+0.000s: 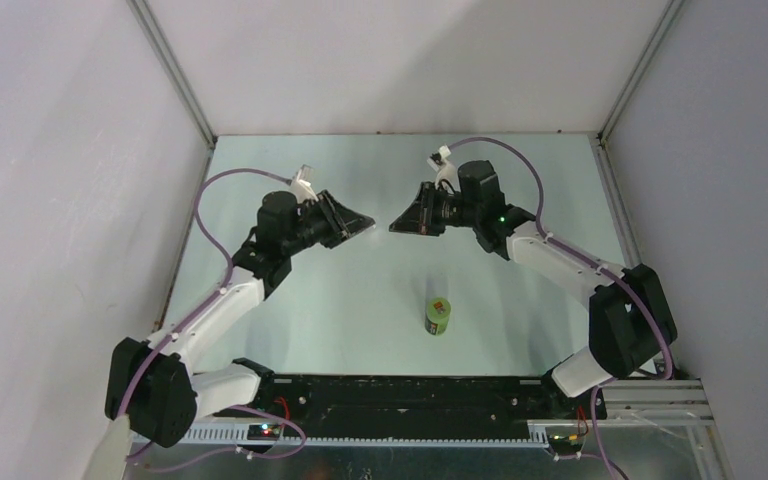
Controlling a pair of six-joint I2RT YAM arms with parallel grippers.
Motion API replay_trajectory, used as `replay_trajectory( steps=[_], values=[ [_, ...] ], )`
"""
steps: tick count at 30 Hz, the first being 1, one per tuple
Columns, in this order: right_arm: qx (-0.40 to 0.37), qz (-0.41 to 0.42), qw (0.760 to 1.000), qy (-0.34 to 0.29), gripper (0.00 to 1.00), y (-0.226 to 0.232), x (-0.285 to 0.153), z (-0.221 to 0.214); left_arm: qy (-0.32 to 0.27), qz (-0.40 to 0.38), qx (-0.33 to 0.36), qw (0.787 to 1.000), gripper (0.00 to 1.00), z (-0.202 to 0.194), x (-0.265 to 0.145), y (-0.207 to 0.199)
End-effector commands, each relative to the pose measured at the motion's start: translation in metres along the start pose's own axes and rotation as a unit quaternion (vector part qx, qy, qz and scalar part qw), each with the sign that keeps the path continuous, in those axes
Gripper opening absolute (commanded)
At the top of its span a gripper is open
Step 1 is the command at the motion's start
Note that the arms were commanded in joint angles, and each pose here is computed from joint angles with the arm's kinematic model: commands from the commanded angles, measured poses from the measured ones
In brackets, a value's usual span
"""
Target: Sort the pills into containers
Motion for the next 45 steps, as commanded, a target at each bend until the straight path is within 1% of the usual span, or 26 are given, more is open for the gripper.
replay_trajectory(
  steps=[1, 2, 3, 4, 5, 6, 8, 12, 14, 18, 23, 27, 30, 32, 34, 35, 36, 37, 38, 39, 41, 43, 45],
  values=[
    [-0.012, -0.022, 0.999, -0.019, 0.01, -0.004, -0.001, 0.006, -0.014, -0.027, 0.029, 0.999, 0.29, 0.004, -0.007, -0.01],
    [-0.015, -0.027, 0.999, -0.019, 0.0, -0.005, -0.002, 0.006, -0.023, -0.022, 0.03, 0.999, 0.56, 0.005, -0.008, -0.009],
    [-0.015, -0.037, 0.999, -0.022, 0.0, -0.006, -0.005, 0.006, -0.031, -0.012, 0.032, 0.999, 0.68, 0.006, -0.009, -0.006],
    [-0.014, -0.051, 0.998, -0.016, 0.0, -0.01, -0.007, 0.003, -0.036, -0.006, 0.035, 0.999, 0.86, 0.007, -0.009, -0.004],
    [-0.014, -0.064, 0.998, -0.021, 0.0, -0.013, -0.01, 0.004, -0.046, 0.008, 0.039, 0.998, 0.92, 0.01, -0.01, 0.001],
    [-0.015, -0.082, 0.996, -0.014, 0.0, -0.018, -0.014, 0.001, -0.052, 0.016, 0.042, 0.998, 0.98, 0.011, -0.011, 0.002],
    [-0.011, -0.141, 0.99, -0.012, 0.0, -0.036, -0.022, -0.003, -0.064, 0.032, 0.046, 0.996, 0.99, 0.014, -0.013, 0.006],
    [-0.003, -0.237, 0.971, 0.021, 0.0, -0.075, -0.037, -0.021, -0.074, 0.043, 0.06, 0.995, 0.99, 0.018, -0.017, 0.007],
    [0.001, -0.258, 0.966, 0.03, 0.0, -0.091, -0.041, -0.029, -0.067, 0.053, 0.062, 0.994, 0.99, 0.016, -0.017, 0.01],
    [0.017, -0.287, 0.957, 0.039, 0.0, -0.12, -0.046, -0.039, -0.054, 0.059, 0.07, 0.994, 0.99, 0.014, -0.018, 0.01],
    [0.038, -0.324, 0.944, 0.06, 0.0, -0.151, -0.048, -0.056, -0.054, 0.056, 0.081, 0.994, 0.99, 0.01, -0.022, 0.013],
    [0.045, -0.317, 0.945, 0.074, 0.01, -0.164, -0.037, -0.064, -0.053, 0.056, 0.081, 0.994, 0.99, 0.006, -0.025, 0.017],
    [0.048, -0.31, 0.947, 0.072, 0.01, -0.172, -0.03, -0.064, -0.051, 0.058, 0.08, 0.994, 0.99, 0.004, -0.025, 0.019],
    [0.046, -0.316, 0.945, 0.065, 0.05, -0.177, -0.029, -0.062, -0.049, 0.059, 0.081, 0.994, 0.99, 0.003, -0.025, 0.02],
    [0.042, -0.32, 0.944, 0.061, 0.14, -0.18, -0.029, -0.059, -0.047, 0.06, 0.082, 0.994, 1.0, 0.004, -0.025, 0.02],
    [0.043, -0.324, 0.943, 0.063, 0.29, -0.18, -0.031, -0.059, -0.049, 0.062, 0.084, 0.993, 0.99, 0.004, -0.026, 0.02],
    [0.036, -0.329, 0.942, 0.06, 0.38, -0.179, -0.034, -0.056, -0.051, 0.064, 0.086, 0.993, 0.99, 0.005, -0.026, 0.021],
    [0.035, -0.334, 0.94, 0.062, 0.55, -0.177, -0.037, -0.057, -0.053, 0.064, 0.09, 0.992, 0.99, 0.006, -0.027, 0.02],
    [0.026, -0.337, 0.94, 0.054, 0.6, -0.173, -0.041, -0.051, -0.056, 0.066, 0.093, 0.992, 0.99, 0.007, -0.028, 0.02],
    [0.026, -0.342, 0.938, 0.055, 0.69, -0.17, -0.045, -0.051, -0.058, 0.068, 0.099, 0.991, 0.99, 0.008, -0.029, 0.019],
    [0.015, -0.349, 0.936, 0.042, 0.77, -0.156, -0.057, -0.041, -0.063, 0.071, 0.11, 0.989, 1.0, 0.01, -0.031, 0.018],
    [0.011, -0.363, 0.931, 0.034, 0.82, -0.145, -0.069, -0.034, -0.067, 0.075, 0.123, 0.987, 1.0, 0.013, -0.034, 0.017],
    [0.009, -0.375, 0.927, 0.029, 0.84, -0.133, -0.08, -0.03, -0.073, 0.08, 0.136, 0.985, 0.99, 0.016, -0.036, 0.016]
  ],
)
Point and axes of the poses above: each gripper's point midway between its finger pads, its own x axis out along the fingers, its own y axis along the line the jaws close on, z = x × y, the point moved 4 cm from there along -x, back along the fingers, and after that the axes turned 4 degrees about -x, right-handed, at the moved point
